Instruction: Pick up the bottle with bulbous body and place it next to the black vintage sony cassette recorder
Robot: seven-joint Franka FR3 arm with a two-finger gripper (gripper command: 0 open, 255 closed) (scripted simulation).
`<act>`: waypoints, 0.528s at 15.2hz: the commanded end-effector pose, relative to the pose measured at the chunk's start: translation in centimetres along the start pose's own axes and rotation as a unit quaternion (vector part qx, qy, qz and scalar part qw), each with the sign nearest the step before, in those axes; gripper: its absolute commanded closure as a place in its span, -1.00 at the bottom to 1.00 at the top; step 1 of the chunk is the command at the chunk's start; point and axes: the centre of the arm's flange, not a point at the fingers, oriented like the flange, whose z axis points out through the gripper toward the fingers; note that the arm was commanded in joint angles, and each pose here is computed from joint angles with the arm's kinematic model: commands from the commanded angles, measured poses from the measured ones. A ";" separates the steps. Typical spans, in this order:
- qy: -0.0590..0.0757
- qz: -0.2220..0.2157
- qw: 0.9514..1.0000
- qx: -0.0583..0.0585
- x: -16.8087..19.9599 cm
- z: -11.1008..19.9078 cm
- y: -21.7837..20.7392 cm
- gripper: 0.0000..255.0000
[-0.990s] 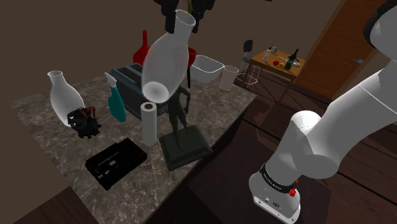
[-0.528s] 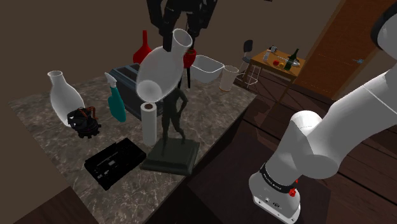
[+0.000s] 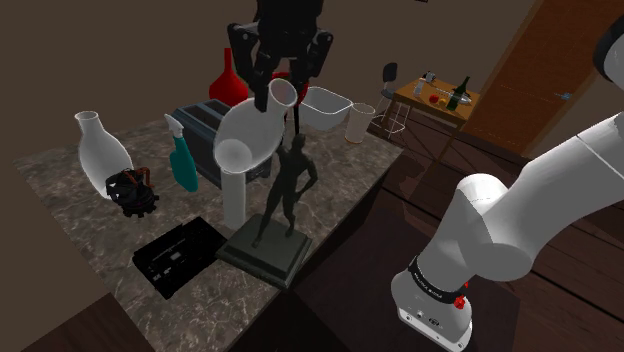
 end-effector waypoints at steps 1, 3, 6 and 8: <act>0.000 0.000 1.000 0.000 -0.1 1.1 0.1 1.00; 0.000 0.000 1.000 0.000 -0.2 2.2 0.1 1.00; 0.000 0.000 1.000 0.000 -0.2 3.7 0.1 1.00; 0.000 0.000 1.000 0.000 -0.3 4.8 0.1 1.00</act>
